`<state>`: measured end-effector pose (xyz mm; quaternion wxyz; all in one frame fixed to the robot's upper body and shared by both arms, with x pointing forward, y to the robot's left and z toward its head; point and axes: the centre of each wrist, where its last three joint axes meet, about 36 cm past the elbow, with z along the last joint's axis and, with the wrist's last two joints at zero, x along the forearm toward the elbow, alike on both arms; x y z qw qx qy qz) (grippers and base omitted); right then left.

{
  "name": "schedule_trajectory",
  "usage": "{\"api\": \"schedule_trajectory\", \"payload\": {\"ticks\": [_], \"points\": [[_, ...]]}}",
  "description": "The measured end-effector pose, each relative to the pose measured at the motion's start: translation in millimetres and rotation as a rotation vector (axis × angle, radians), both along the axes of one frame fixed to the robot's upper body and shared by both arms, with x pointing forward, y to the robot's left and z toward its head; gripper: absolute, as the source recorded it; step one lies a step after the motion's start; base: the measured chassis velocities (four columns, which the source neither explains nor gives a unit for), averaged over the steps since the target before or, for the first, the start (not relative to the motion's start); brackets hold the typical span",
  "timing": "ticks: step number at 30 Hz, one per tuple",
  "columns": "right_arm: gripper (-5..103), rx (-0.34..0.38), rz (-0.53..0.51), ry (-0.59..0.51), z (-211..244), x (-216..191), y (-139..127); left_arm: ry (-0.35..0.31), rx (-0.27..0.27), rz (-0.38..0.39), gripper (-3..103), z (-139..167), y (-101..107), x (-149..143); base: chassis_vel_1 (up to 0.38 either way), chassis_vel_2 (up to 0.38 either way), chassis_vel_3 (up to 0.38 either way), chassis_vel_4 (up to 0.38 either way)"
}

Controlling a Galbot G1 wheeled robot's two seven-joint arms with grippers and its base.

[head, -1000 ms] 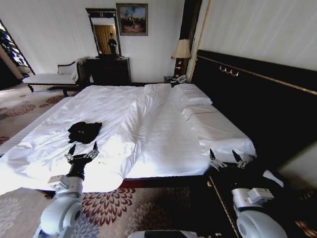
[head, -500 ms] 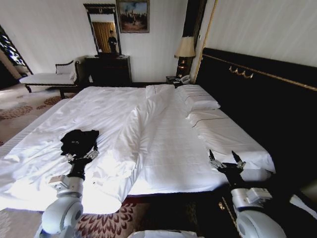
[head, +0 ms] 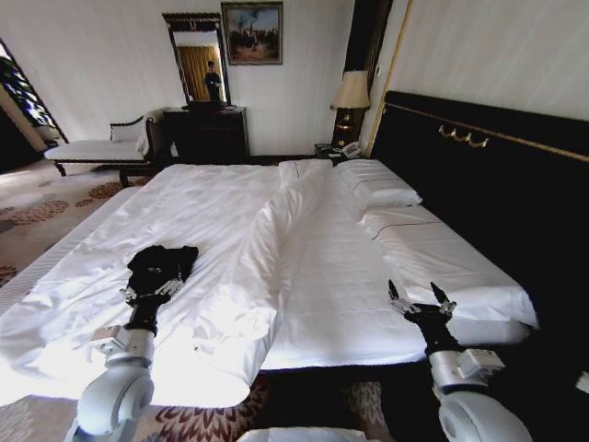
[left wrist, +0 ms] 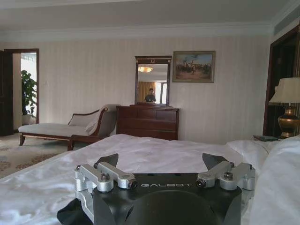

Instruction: Fold the clothes on the bed.

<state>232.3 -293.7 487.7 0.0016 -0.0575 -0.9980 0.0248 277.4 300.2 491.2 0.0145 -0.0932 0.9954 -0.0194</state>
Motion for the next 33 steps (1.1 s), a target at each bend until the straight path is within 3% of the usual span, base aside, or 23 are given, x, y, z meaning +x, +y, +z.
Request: {"api": "schedule_trajectory", "payload": {"ticks": [23, 33], "points": [[100, 0.015, 0.007, 0.001, 2.2, -2.9, 4.7, -0.001, 0.001, -0.001, 100, 0.3, 1.3, 1.1, -0.009, 0.163, 0.014, -0.171], [100, 0.017, 0.003, 0.015, 1.3, -2.8, 7.7, -0.002, 0.006, -0.002, 100, 0.6, 2.8, 2.3, 0.121, 0.233, -0.133, -0.222]]}}
